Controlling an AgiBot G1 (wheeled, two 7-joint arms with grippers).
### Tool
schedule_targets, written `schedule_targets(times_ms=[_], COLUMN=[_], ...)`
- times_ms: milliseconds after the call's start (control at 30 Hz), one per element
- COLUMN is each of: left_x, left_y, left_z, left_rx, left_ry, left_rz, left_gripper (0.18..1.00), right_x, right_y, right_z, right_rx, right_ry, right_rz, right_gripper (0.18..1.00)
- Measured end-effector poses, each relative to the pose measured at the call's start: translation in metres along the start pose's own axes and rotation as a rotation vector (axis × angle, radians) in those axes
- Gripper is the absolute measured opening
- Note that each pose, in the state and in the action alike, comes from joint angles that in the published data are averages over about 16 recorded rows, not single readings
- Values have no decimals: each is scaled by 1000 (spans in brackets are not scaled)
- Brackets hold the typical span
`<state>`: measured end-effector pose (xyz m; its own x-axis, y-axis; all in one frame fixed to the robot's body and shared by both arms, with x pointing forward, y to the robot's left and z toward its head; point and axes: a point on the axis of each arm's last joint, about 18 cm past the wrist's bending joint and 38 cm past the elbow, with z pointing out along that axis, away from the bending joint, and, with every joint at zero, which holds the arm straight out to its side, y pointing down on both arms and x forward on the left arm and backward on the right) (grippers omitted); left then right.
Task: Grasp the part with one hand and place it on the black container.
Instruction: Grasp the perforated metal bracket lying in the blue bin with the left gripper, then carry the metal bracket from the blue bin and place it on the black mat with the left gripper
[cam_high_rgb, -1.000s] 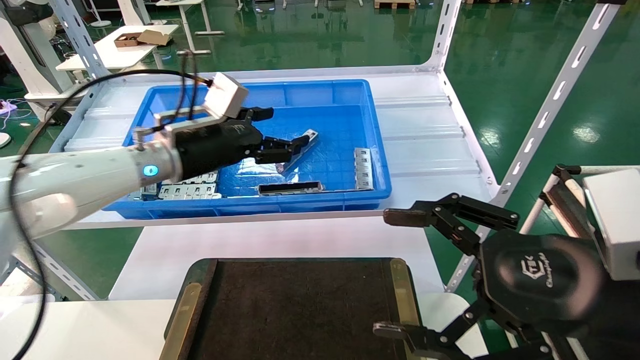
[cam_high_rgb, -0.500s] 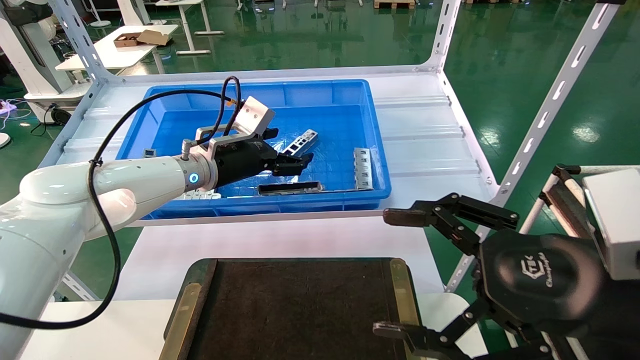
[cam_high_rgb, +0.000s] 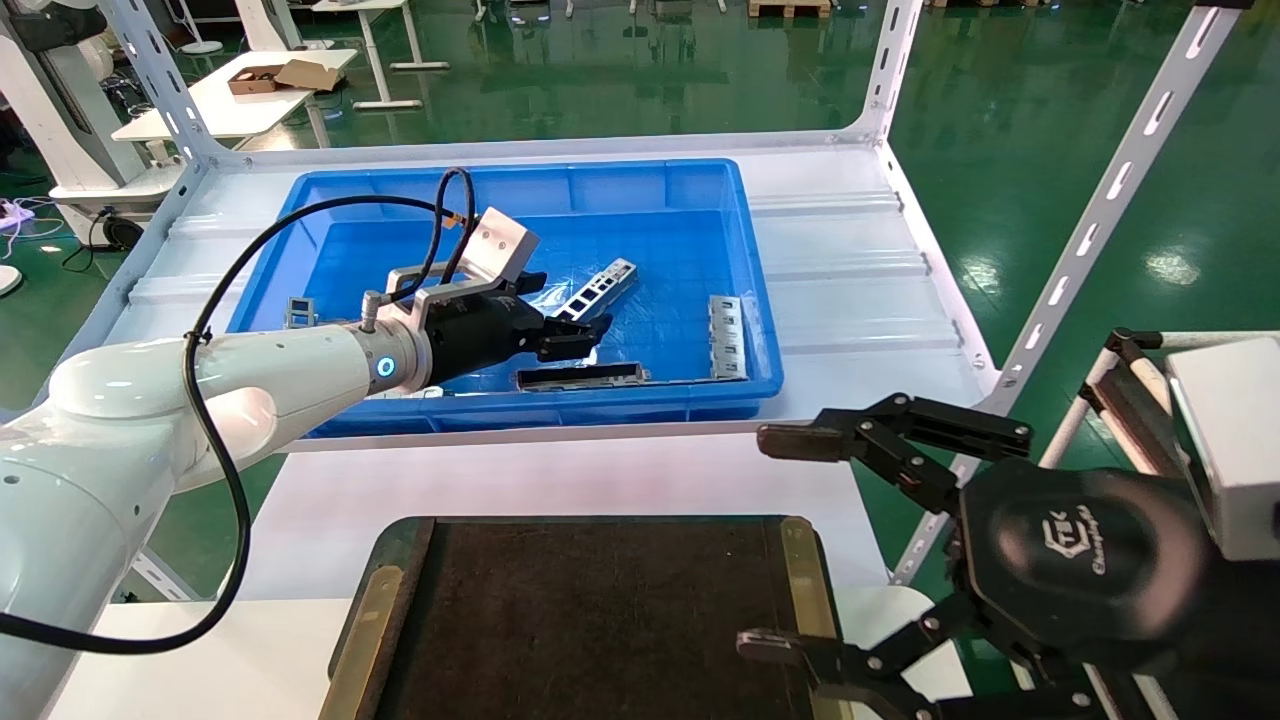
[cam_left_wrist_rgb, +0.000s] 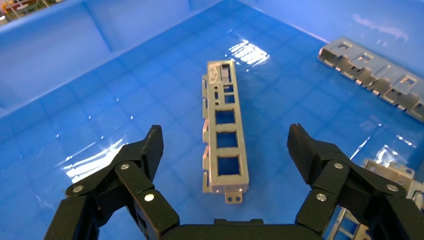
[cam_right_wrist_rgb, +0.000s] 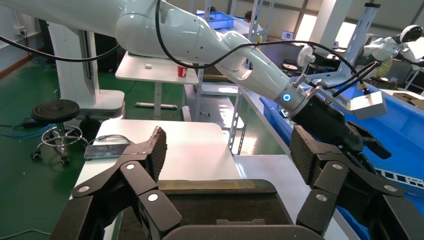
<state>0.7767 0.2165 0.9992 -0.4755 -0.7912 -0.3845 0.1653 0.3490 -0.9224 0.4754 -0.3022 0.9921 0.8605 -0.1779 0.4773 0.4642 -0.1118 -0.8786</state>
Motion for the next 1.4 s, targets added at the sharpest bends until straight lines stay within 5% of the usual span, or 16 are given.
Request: schedule_targets(times_ms=[333,1000,1400], left_x=[3,7,5], left_y=[8,4,-34], left_z=[2,4,-10], left_rx=[-13,9,123], left_ry=[-5,-1,83], left_rz=[-20,-53,-80], left_gripper=[799,379,340], right_x=[0,0,0], right_y=[0,0,0], right_z=[0,0,0], right_rx=[0,0,0], right_ry=[0,0,0], right_rz=[0,0,0], right_gripper=[775,334,212])
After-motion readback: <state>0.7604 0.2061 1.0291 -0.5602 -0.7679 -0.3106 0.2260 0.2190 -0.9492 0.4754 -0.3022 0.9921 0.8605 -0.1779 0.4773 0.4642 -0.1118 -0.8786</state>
